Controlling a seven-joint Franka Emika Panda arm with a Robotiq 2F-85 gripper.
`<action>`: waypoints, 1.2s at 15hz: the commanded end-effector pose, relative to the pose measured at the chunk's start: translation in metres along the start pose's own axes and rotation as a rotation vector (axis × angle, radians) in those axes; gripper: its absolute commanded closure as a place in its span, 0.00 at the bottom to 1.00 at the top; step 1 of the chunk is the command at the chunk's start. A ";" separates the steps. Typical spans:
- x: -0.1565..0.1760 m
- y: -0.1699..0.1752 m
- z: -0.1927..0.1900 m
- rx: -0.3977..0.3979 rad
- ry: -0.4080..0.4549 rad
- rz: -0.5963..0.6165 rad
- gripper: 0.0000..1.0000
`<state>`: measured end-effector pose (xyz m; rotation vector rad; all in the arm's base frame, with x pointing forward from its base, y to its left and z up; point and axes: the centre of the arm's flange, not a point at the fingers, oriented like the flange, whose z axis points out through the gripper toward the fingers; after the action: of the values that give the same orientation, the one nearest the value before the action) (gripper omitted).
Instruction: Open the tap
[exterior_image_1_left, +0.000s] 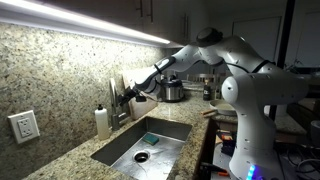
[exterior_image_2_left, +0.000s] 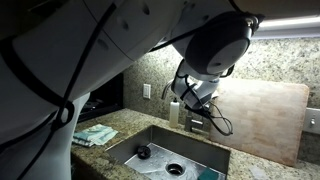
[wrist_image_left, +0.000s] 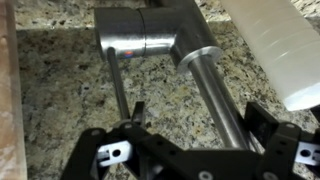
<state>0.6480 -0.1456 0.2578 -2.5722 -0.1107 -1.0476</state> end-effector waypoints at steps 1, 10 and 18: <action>0.005 0.012 -0.005 -0.030 -0.007 0.002 0.00; 0.003 0.017 -0.011 -0.085 -0.014 0.037 0.00; 0.001 0.013 -0.017 -0.097 -0.033 0.054 0.00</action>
<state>0.6478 -0.1420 0.2622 -2.6203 -0.0488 -1.0128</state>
